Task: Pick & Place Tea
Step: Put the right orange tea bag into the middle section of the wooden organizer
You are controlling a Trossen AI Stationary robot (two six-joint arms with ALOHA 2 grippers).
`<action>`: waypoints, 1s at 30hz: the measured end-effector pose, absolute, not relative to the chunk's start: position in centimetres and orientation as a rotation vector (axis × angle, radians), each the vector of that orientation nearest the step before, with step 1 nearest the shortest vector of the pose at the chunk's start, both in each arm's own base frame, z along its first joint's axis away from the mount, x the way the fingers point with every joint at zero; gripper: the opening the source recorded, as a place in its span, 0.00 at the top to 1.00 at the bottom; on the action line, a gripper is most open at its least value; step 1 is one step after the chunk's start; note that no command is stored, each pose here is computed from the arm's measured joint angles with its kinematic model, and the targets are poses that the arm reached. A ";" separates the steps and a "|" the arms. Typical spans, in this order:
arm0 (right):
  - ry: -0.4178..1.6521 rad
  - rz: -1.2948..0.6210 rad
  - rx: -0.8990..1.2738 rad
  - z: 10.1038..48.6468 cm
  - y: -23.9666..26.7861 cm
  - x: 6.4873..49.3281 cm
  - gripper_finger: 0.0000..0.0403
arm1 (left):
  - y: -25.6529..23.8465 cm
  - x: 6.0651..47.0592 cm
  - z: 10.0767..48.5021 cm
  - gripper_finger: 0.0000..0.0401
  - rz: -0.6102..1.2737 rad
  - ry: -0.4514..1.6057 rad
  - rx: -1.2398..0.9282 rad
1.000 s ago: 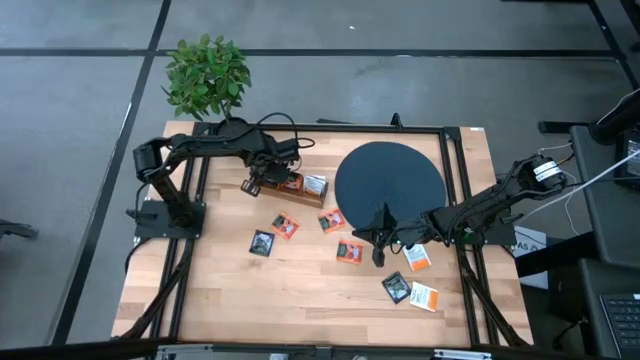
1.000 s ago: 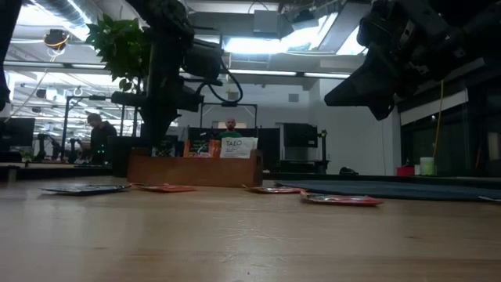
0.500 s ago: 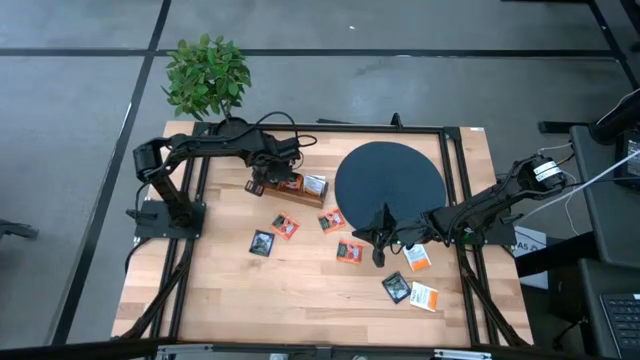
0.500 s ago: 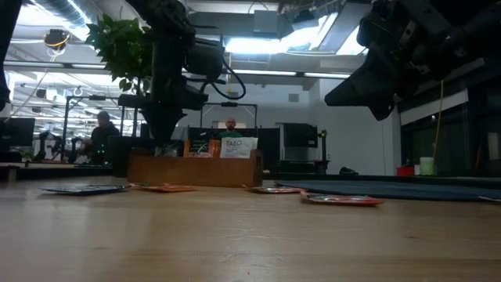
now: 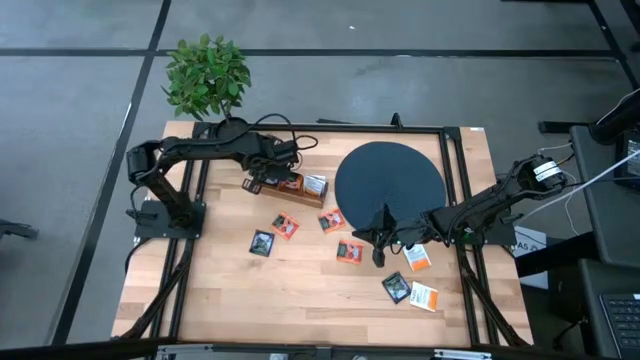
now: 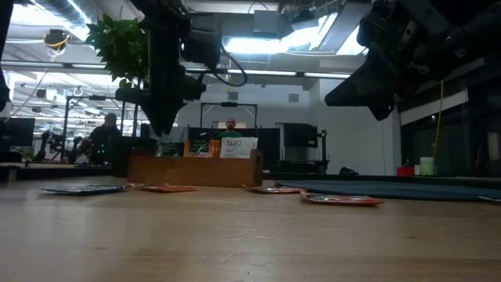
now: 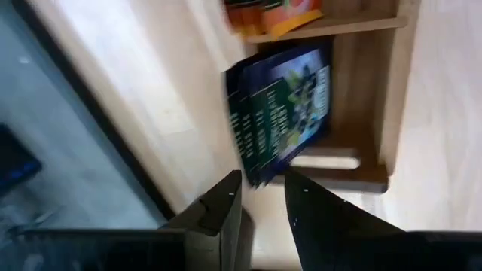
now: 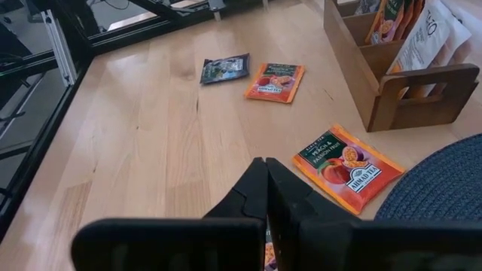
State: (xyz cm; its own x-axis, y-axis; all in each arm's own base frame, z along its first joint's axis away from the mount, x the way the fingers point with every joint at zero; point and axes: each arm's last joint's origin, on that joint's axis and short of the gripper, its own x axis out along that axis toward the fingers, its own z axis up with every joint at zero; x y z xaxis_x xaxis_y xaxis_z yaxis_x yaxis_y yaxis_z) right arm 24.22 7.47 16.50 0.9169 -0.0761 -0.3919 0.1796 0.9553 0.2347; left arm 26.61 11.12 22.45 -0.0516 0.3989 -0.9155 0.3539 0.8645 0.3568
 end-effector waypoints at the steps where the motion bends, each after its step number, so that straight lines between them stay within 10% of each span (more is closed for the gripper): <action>1: 0.391 -0.134 0.270 16.5 7.5 24.2 0.99 | 11.0 26.5 22.8 0.75 0.055 1.648 0.609; 18: 0.392 -0.133 0.256 16.5 7.4 24.2 0.99 | 6.4 24.4 32.7 0.91 0.240 1.124 0.381; 30: 0.444 -0.114 0.312 16.2 7.6 24.0 0.99 | 1.4 26.7 31.0 0.99 0.022 0.861 0.218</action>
State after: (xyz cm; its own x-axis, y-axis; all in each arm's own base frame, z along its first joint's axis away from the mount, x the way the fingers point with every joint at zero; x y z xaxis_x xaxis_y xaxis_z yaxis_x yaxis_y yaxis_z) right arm 23.99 7.64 16.16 0.8976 -0.0411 -0.4388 0.1763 0.9460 0.2719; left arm 26.71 1.38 31.03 0.6531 0.1069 -0.7497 0.0684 0.9776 0.1990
